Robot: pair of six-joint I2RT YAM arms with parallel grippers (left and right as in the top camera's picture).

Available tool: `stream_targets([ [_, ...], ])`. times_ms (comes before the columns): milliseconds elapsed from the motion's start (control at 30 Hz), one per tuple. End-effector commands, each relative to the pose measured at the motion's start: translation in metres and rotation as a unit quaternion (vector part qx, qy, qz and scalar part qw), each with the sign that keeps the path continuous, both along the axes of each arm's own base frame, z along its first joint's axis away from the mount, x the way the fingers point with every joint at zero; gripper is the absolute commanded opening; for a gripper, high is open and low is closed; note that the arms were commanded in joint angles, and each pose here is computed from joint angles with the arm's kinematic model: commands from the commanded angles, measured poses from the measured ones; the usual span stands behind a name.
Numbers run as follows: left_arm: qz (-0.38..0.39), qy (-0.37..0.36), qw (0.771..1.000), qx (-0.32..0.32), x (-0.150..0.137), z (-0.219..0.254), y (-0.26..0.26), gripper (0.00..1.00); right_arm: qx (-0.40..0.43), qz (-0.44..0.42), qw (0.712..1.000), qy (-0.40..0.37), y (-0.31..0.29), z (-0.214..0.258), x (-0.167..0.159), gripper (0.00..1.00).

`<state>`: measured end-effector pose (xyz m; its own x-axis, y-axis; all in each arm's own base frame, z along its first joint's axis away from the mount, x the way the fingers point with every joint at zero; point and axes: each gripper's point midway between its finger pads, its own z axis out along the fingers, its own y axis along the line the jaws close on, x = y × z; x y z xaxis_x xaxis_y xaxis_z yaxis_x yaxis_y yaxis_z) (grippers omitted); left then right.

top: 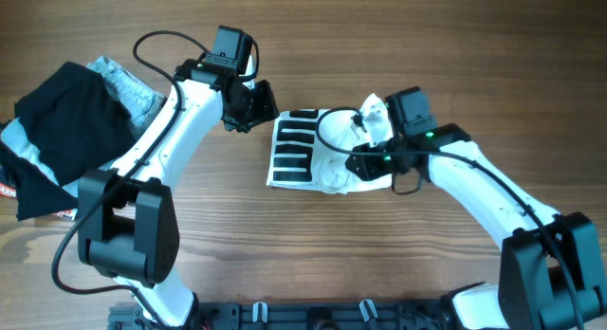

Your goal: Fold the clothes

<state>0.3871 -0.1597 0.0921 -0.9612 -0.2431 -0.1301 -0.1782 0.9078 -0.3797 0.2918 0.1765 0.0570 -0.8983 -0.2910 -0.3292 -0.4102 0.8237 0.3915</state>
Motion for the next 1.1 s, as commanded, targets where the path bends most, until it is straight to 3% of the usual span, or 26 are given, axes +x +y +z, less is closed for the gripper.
stream_targets([
  [0,0.003,-0.001,1.000,0.006,0.003,-0.001,0.002,0.43,-0.035,-0.032,0.999,0.013,-0.001,-0.009,-0.012,0.33],
  [400,0.003,-0.001,1.000,0.006,0.003,-0.001,0.002,0.43,-0.068,-0.080,0.994,0.028,-0.010,-0.022,-0.014,0.30],
  [800,0.003,-0.001,1.000,0.006,0.002,-0.002,0.002,0.43,-0.007,-0.073,0.996,0.042,0.011,-0.013,-0.015,0.29],
  [1067,0.003,-0.001,1.000,0.006,0.002,-0.002,0.002,0.43,-0.028,-0.165,0.985,0.046,-0.002,-0.016,-0.002,0.30],
])
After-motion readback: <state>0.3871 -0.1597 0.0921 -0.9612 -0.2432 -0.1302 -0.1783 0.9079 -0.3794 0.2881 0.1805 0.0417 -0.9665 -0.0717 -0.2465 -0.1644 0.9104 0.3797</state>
